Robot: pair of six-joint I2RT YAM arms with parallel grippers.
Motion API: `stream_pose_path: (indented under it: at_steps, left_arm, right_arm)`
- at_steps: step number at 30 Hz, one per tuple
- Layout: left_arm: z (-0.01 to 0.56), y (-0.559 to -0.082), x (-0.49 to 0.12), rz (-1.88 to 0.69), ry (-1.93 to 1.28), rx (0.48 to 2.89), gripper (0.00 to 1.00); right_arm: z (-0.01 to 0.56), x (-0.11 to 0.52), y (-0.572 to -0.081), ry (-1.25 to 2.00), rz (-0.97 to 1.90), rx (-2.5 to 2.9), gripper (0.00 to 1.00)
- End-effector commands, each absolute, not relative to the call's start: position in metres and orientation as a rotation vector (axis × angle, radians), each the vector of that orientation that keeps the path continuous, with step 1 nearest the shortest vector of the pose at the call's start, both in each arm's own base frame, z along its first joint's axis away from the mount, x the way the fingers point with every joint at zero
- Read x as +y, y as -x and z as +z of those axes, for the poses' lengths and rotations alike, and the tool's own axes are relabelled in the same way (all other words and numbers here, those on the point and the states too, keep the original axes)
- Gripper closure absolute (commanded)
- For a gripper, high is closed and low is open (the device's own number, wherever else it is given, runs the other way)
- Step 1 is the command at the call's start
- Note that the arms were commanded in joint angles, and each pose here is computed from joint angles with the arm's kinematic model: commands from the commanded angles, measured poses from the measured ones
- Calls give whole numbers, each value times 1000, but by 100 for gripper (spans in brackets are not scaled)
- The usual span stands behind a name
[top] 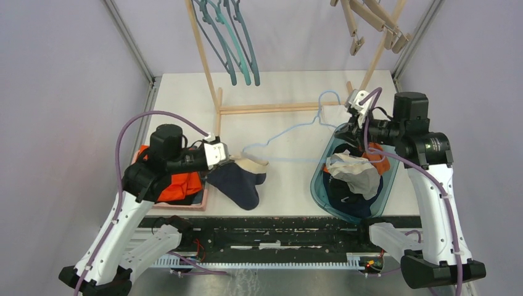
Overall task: Remove the underwear clipped to the hanger
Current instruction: Remove the underwear from the hanger.
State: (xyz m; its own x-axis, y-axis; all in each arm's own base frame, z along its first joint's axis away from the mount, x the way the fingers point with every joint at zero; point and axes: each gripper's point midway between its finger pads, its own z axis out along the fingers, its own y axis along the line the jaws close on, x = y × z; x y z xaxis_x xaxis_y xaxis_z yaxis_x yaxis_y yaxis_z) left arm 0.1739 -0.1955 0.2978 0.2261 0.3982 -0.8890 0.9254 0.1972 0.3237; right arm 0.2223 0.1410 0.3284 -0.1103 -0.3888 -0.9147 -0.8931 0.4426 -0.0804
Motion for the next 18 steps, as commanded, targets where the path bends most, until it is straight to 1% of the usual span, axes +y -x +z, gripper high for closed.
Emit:
stream_pose_path:
  at_steps: [1,5,9,11,14,18]
  left_arm:
    - [240,-161,-150,-462,-1478,1649,80]
    - [228,-160,-146,-450,-1507,1674,79]
    - [223,-163,-150,-468,-1497,1678,88]
    - [224,-166,-154,-480,-1485,1671,89]
    - [216,-175,-155,-458,-1478,1664,82]
    - [189,-188,-145,-386,-1489,1768,76]
  right_arm:
    - [349,87,-269,983,236,1737,99]
    - [352,86,-269,980,231,1732,99]
    - [354,90,-267,979,258,1724,99]
    - [354,92,-266,974,277,1725,99]
    - [356,98,-262,951,338,1730,99]
    - [356,104,-256,925,396,1731,99]
